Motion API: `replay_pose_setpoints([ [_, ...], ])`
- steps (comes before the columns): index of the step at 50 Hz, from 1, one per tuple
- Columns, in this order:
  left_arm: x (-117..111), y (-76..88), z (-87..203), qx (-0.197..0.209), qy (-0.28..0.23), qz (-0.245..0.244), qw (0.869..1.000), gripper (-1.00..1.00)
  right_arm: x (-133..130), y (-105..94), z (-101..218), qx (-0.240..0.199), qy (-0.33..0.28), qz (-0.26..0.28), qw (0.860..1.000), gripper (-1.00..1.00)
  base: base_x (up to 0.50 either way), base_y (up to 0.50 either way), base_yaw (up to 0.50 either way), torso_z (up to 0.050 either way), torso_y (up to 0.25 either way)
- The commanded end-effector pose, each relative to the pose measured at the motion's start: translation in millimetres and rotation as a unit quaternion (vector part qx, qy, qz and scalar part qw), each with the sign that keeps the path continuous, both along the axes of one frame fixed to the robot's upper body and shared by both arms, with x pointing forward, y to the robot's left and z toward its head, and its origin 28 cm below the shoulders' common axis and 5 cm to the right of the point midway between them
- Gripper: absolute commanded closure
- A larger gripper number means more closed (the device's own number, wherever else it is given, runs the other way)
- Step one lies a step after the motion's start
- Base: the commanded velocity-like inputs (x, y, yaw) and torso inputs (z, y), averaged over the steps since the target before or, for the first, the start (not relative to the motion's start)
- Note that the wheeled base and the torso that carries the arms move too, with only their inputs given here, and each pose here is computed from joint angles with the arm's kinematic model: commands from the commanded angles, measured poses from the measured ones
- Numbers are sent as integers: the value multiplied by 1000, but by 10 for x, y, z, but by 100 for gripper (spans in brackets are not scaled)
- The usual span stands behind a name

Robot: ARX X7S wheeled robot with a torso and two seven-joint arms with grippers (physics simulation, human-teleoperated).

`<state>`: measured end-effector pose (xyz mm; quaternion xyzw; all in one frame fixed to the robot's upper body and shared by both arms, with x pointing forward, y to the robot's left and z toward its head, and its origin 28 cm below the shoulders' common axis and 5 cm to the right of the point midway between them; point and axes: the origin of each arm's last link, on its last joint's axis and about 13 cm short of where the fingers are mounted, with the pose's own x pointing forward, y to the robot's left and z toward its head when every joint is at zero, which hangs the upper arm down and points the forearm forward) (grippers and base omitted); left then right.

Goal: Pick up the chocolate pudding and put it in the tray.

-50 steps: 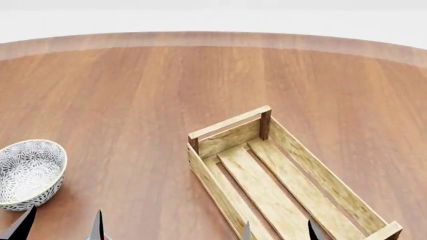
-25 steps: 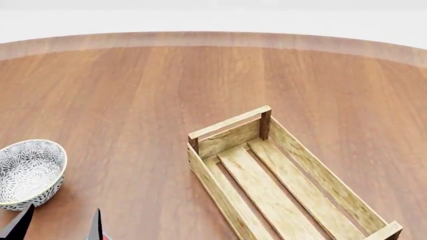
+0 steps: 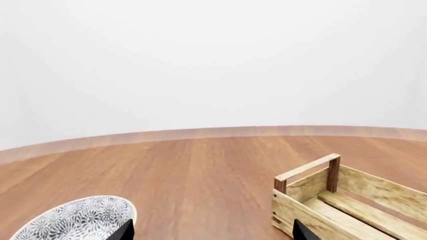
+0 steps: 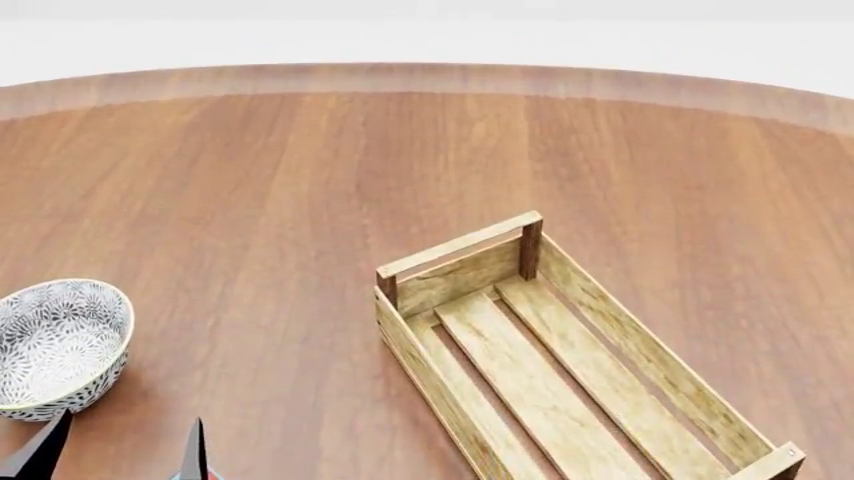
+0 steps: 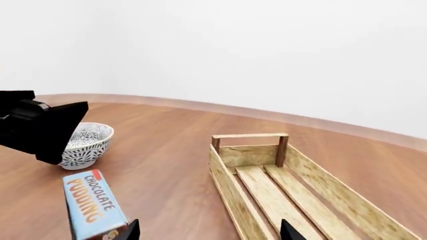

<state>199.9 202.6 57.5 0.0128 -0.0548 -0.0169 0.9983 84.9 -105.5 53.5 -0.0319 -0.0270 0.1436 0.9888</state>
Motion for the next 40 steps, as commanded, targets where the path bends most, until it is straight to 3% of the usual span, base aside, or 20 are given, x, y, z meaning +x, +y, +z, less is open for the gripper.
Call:
replay_pose_setpoints([
  [1,3,-6,20,2,-1,-1,1000,-100,-151,23,40,-4,1,34,999,-100,0,0,0,0,0],
  [17,12,-6,61,3,-5,0,1000,-100,-159,109,-108,-4,29,83,996,-100,0,0,0,0,0],
  [34,-5,0,41,2,-4,0,1000,-100,21,224,-283,-4,55,103,993,-100,0,0,0,0,0],
  [39,0,-5,15,0,-2,0,1000,-100,74,284,-369,-13,64,113,991,-100,0,0,0,0,0],
  [40,6,-20,70,3,-7,-3,1000,-100,164,432,-529,-20,91,147,985,-100,0,0,0,0,0],
])
